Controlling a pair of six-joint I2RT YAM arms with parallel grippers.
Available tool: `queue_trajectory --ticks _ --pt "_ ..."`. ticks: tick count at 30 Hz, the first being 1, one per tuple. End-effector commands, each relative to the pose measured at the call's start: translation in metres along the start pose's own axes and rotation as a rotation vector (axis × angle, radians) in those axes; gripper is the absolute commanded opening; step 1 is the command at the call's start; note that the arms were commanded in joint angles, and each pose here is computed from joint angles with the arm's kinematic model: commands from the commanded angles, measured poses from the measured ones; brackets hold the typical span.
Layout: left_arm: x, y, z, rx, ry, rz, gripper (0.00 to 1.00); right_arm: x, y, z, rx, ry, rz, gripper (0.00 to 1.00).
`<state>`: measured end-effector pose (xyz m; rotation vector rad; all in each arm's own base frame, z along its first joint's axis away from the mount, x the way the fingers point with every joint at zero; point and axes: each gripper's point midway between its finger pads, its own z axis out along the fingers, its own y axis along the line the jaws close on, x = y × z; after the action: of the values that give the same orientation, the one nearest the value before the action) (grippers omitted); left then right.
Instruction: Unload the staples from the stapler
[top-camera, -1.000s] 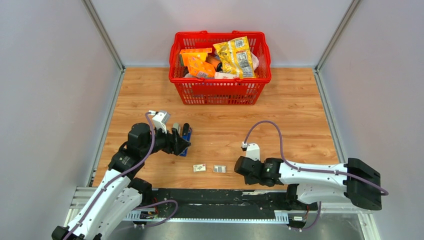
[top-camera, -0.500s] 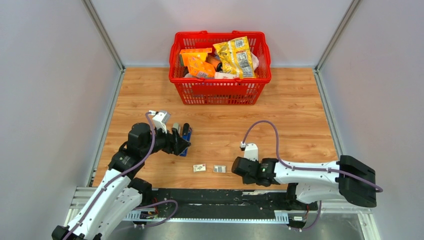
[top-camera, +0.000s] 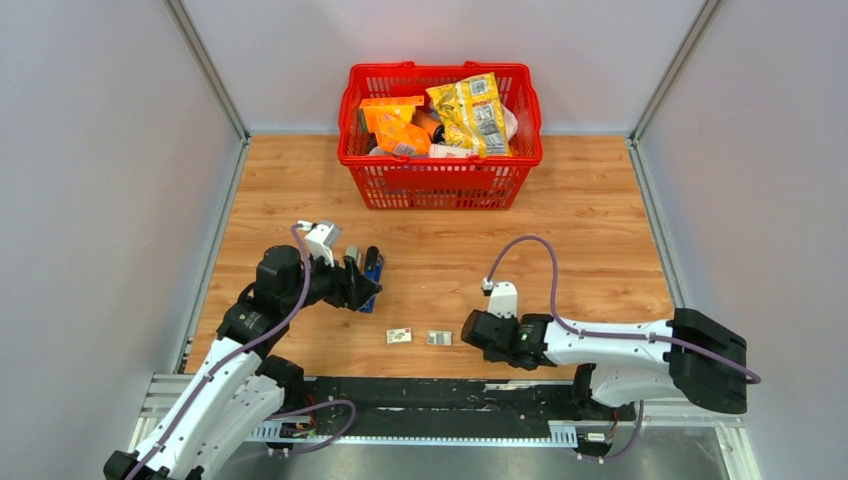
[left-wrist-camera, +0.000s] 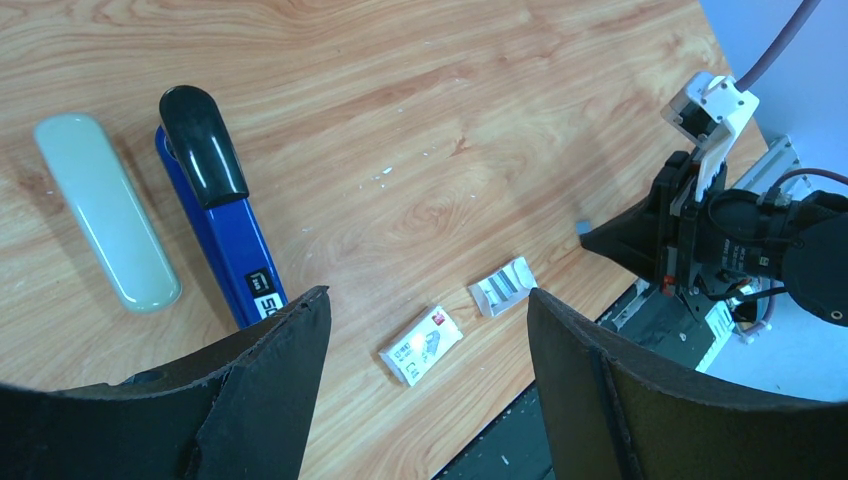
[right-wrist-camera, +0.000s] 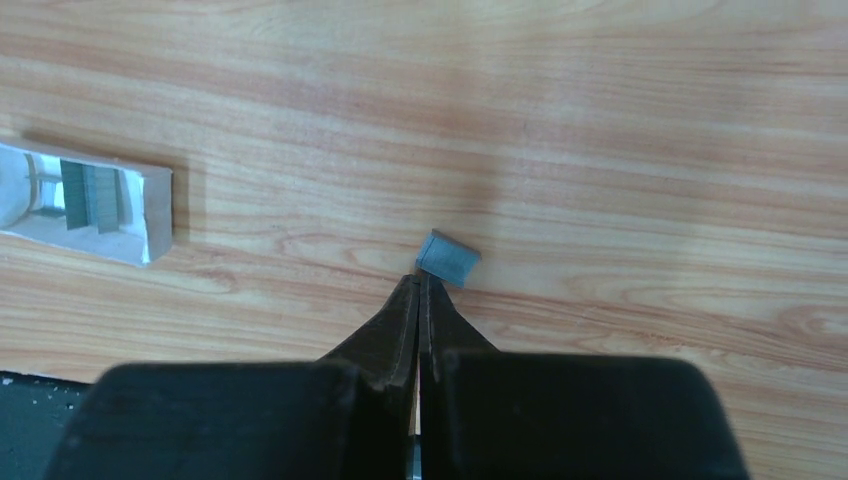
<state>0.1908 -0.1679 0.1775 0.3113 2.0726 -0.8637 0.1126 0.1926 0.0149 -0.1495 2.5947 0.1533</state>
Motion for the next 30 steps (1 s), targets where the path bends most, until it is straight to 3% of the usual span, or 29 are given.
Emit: queue_trajectory --ticks 1,23,25,30 --pt "-0.008 -0.004 0.0 0.023 -0.028 0.017 0.79 -0.017 -0.003 0.005 0.037 -0.059 0.038 0.0" --pt "-0.008 -0.004 0.0 0.023 -0.028 0.019 0.79 -0.068 0.015 0.011 0.02 -0.119 0.012 0.02" --pt "-0.008 -0.005 0.0 0.026 -0.027 0.019 0.79 -0.076 0.019 0.003 0.004 -0.135 -0.012 0.08" --pt "-0.008 -0.006 -0.001 0.028 -0.032 0.02 0.79 -0.099 0.009 -0.028 0.018 -0.185 -0.066 0.36"
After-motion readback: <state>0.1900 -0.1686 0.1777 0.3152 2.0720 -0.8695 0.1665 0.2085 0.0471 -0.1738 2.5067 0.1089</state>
